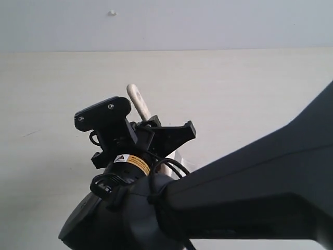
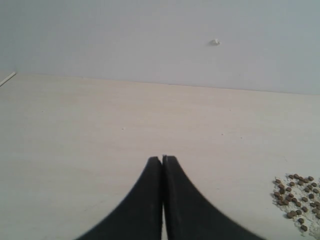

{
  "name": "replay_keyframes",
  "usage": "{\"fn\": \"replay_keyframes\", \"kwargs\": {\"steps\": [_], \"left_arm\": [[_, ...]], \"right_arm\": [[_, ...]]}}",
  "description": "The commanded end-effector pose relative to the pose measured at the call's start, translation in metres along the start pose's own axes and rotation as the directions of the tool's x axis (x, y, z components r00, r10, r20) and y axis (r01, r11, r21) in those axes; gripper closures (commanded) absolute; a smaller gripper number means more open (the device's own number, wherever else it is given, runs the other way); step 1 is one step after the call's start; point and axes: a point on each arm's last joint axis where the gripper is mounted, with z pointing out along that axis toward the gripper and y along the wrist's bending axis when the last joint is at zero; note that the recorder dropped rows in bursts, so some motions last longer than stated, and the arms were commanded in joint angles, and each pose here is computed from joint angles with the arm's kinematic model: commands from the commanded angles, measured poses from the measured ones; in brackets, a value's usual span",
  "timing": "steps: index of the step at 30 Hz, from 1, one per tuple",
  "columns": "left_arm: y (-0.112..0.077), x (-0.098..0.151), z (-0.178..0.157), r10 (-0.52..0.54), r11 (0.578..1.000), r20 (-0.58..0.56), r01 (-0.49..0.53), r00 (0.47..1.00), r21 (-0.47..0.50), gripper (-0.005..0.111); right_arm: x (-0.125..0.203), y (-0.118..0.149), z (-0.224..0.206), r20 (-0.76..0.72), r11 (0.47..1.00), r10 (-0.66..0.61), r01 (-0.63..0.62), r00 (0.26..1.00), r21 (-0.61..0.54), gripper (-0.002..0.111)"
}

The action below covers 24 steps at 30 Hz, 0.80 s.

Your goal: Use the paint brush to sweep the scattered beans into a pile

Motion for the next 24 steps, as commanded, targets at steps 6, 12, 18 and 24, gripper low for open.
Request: {"fn": "replay_keyframes", "kwargs": {"steps": [6, 12, 18, 24], "left_arm": [[-0.001, 0.001, 0.0, -0.005, 1.0, -0.002, 0.005, 1.0, 0.012, 0.107], [-0.001, 0.001, 0.0, -0.005, 1.0, -0.002, 0.005, 1.0, 0.012, 0.107], [-0.001, 0.001, 0.0, -0.005, 1.0, -0.002, 0.005, 1.0, 0.012, 0.107], [-0.001, 0.001, 0.0, -0.005, 1.0, -0.002, 0.005, 1.0, 0.012, 0.107]], "right_arm": [[0.001, 0.002, 0.005, 0.031, 0.977, 0.212, -0.212, 0.977, -0.002, 0.108], [-0.001, -0.002, 0.014, 0.034, 0.943, 0.331, -0.332, 0.943, 0.013, 0.108], [-0.007, -0.004, 0.02, 0.073, 0.917, 0.397, -0.398, 0.915, -0.011, 0.108], [-0.011, -0.008, 0.029, 0.091, 0.854, 0.52, -0.52, 0.849, -0.019, 0.108]]}}
